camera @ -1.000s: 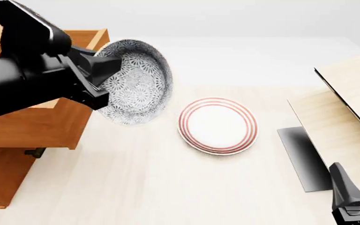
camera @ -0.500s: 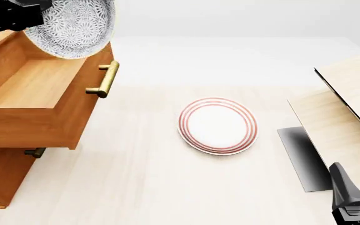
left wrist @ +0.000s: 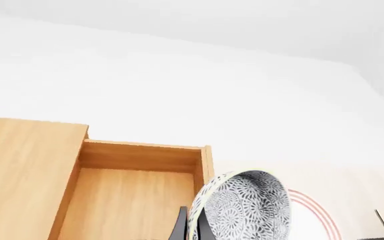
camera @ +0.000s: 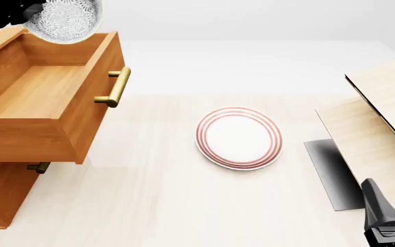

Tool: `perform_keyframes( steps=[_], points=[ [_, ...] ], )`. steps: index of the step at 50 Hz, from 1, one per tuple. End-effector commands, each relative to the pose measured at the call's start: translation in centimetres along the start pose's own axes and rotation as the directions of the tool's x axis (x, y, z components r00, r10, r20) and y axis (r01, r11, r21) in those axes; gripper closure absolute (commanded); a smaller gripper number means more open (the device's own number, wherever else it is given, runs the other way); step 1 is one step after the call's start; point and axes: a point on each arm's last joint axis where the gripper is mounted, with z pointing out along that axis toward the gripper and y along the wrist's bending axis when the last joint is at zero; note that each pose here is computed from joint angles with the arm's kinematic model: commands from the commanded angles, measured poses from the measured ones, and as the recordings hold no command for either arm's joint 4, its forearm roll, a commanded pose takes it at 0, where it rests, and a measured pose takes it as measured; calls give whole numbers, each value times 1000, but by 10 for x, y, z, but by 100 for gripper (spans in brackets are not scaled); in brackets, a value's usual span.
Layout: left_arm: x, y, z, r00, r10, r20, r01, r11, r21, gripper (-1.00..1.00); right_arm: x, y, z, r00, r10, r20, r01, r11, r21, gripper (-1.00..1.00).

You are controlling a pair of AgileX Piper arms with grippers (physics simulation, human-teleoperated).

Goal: Open the top drawer of the cabinet and put the bowl in it.

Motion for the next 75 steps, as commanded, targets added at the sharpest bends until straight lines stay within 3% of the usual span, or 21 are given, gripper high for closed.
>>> perform_keyframes(
  steps=[1,7,10,16,27,37,45,54,66,68,72,74,75],
  points=[
    [16,39,38,986,-159,-52,150,979,-139,100,0,0,0,1000,0,0,0,1000,1,-100],
    [29,51,56,969,-235,-78,218,959,-179,100,0,0,0,1000,1,0,-1,1000,1,-100],
    [32,64,56,967,-244,-74,223,950,-218,100,0,0,0,1000,0,0,0,1000,1,-100],
    [40,74,56,949,-312,-49,291,924,-248,100,0,0,0,1000,0,0,0,1000,1,-100],
    [43,83,63,933,-356,-51,329,903,-276,100,0,0,0,1000,0,0,0,1000,1,-100],
    [71,94,80,895,-436,-100,384,863,-328,100,0,0,0,1000,0,0,0,1000,1,-100],
    [82,94,87,883,-456,-114,398,854,-335,100,0,0,0,1000,1,0,-1,1000,1,-100],
    [102,99,98,855,-498,-141,423,830,-365,100,0,0,0,1000,0,0,0,1000,1,-100],
    [103,106,92,858,-498,-129,421,824,-379,100,0,0,0,1000,0,0,0,1000,1,-100],
    [104,105,92,859,-494,-131,419,827,-375,100,0,0,0,1000,0,0,0,1000,1,-100],
    [91,92,85,883,-458,-102,406,856,-321,100,0,0,0,1000,1,0,-1,1000,1,-100],
    [90,93,81,880,-465,-97,413,850,-326,100,0,0,0,1000,1,0,-1,1000,1,-100],
    [83,89,72,890,-449,-81,406,860,-310,-100,0,0,0,1000,1,0,-1,1000,1,-100]
  ],
)
